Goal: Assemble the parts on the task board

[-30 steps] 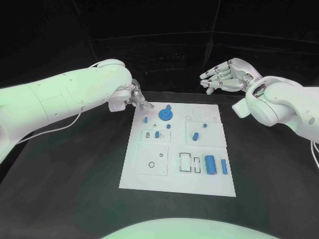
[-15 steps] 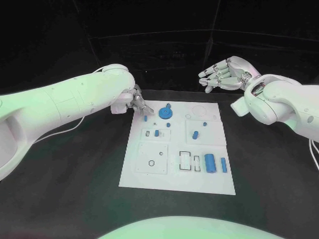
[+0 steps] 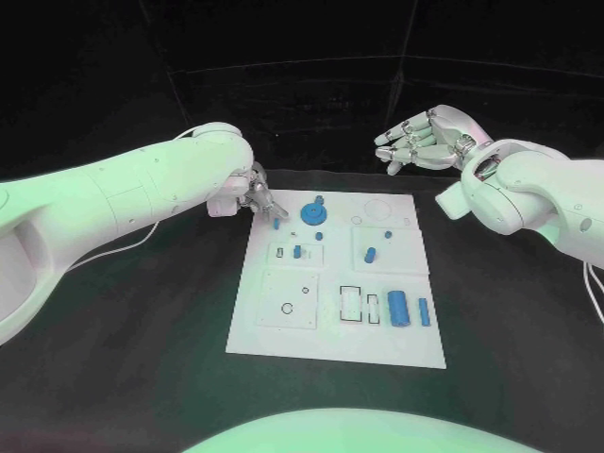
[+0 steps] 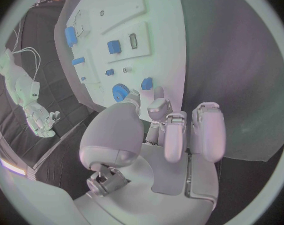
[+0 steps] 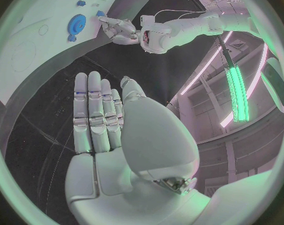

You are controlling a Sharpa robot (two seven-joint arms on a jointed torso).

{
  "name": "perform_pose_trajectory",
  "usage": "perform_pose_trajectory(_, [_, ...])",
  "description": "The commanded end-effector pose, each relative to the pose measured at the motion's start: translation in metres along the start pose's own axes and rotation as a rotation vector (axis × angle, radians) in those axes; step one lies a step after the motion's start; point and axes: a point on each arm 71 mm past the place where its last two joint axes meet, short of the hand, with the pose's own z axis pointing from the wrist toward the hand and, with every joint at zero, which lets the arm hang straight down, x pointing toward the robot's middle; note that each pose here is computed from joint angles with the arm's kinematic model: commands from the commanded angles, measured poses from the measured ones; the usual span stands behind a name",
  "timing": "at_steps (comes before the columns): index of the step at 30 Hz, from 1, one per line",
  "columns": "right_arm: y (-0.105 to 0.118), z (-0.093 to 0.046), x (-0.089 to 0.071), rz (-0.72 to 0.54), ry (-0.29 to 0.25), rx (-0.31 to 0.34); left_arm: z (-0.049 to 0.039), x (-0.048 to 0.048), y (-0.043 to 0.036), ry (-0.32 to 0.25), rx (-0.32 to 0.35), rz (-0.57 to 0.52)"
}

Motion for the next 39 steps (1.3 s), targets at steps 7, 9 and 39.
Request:
perform_pose_trajectory(7, [0.0021,0.0007,-0.0001,0.000,0.000,-0.013,0.0003,0.0008,-0.0015,0.019,0.017,0.022])
perform_pose_trajectory(9, [0.0022,0.0007,0.0000,0.000,0.000,-0.013,0.0004,0.0010,-0.0019,0.019,0.018,0.023])
perform_pose_trajectory(39, [0.0026,0.0013,0.0008,0.001,0.003,-0.013,0.0014,0.0045,-0.0074,0.030,0.027,0.034])
